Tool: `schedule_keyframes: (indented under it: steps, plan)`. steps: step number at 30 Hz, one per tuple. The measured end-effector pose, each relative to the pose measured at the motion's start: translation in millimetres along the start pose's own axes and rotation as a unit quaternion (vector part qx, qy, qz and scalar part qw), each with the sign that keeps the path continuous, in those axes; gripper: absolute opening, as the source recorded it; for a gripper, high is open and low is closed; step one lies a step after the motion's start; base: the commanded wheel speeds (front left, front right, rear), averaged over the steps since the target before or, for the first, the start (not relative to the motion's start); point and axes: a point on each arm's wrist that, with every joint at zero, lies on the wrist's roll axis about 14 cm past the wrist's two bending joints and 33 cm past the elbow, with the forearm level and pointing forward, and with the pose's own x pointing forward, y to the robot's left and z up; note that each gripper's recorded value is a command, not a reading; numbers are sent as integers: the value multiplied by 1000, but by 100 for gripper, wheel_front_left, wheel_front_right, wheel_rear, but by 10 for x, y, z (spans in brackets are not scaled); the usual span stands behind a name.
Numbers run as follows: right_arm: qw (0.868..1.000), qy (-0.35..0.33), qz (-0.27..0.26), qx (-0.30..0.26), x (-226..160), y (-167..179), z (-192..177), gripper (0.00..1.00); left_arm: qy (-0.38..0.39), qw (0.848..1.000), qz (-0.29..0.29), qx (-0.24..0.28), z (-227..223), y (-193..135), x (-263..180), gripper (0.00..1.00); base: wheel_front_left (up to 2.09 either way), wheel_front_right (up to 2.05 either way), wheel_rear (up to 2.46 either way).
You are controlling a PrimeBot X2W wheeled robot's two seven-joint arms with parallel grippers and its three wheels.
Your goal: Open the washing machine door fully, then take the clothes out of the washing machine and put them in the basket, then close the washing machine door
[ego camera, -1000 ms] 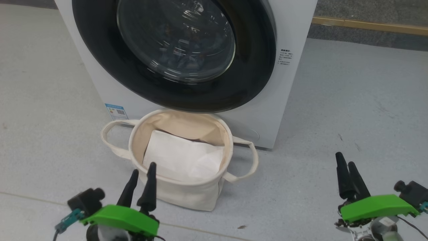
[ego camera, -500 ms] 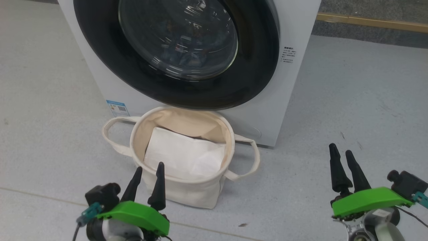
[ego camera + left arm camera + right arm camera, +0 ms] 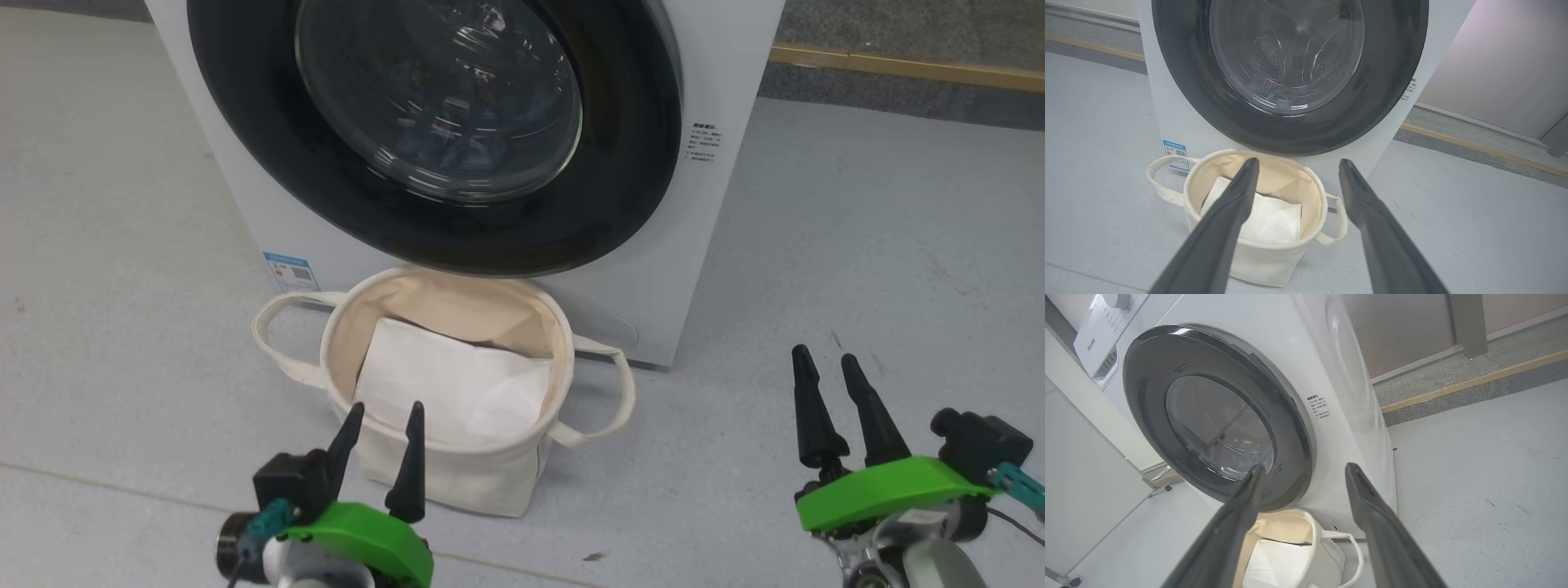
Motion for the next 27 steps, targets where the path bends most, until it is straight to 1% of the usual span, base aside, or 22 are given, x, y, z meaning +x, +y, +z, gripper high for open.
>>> schedule_keyframes:
  steps: [9, 13, 17, 19, 27]
  plan:
    - [999, -6, 17, -44, 2, 88, 9, 100, -20, 998, -13, 60, 51, -109, 13, 100, 0, 0, 0]
    - [999, -10, 17, -49, 5, 91, 19, 100, -25, 997, -17, 77, 63, -138, 15, 100, 0, 0, 0]
    - [999, -21, 6, -34, 9, 36, 48, 100, -42, 996, -15, 78, 136, -160, 23, 100, 0, 0, 0]
    - [999, -19, 5, -38, 10, 21, 26, 100, -48, 995, -13, 81, 158, -166, 32, 100, 0, 0, 0]
    - [997, -14, 10, -76, 24, 16, -39, 100, -60, 991, -22, 121, 146, -210, 55, 100, 0, 0, 0]
